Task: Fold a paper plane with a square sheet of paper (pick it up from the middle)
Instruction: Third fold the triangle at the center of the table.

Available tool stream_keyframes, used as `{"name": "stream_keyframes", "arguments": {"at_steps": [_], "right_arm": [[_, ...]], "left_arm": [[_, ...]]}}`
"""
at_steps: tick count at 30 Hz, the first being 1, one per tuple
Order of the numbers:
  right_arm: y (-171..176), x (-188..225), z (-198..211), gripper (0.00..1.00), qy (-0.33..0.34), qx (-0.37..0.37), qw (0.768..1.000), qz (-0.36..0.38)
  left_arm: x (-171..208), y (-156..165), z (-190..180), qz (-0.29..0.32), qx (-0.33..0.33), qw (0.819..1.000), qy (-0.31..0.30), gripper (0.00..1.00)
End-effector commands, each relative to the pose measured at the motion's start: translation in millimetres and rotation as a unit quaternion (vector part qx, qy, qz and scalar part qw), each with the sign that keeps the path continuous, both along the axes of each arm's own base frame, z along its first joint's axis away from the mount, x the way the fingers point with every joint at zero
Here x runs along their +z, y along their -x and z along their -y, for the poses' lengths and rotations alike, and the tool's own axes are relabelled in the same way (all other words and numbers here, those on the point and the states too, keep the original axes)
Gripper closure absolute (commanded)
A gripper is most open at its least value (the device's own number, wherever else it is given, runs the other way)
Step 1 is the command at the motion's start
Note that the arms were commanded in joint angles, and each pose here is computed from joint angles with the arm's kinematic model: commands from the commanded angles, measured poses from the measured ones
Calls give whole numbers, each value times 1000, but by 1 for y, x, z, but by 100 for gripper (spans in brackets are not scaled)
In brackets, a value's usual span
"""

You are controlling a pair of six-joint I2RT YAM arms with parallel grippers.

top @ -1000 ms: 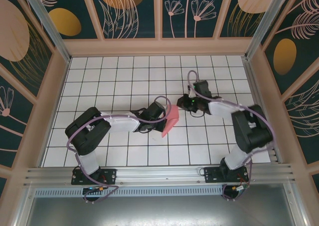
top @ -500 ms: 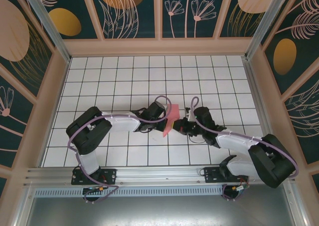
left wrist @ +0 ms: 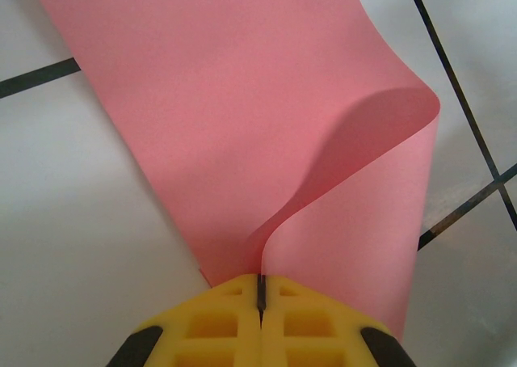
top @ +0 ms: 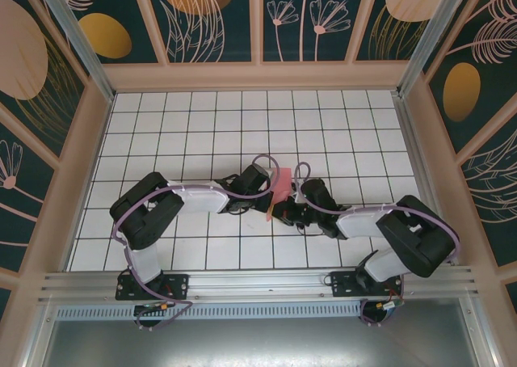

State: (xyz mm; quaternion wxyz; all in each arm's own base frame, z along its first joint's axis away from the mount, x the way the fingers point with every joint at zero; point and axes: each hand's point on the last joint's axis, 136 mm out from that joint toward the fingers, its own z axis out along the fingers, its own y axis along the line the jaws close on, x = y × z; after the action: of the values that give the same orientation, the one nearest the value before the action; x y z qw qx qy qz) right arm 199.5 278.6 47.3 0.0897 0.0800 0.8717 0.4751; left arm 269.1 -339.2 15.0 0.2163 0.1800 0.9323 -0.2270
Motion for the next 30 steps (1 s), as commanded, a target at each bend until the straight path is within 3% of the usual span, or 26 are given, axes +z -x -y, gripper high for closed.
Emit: {"name": "stream_keyframes", "arguments": {"at_steps": [1,30], "right_arm": [[-3,6,-9,100,-18,5,1000,8],[-5,-10,-13,100,11,16,1000,-8]], "left_arm": [[-23,7,-11,-26,-2,999,-31,100],[-25,8,-7,-31,-9,999,-32,100]]}}
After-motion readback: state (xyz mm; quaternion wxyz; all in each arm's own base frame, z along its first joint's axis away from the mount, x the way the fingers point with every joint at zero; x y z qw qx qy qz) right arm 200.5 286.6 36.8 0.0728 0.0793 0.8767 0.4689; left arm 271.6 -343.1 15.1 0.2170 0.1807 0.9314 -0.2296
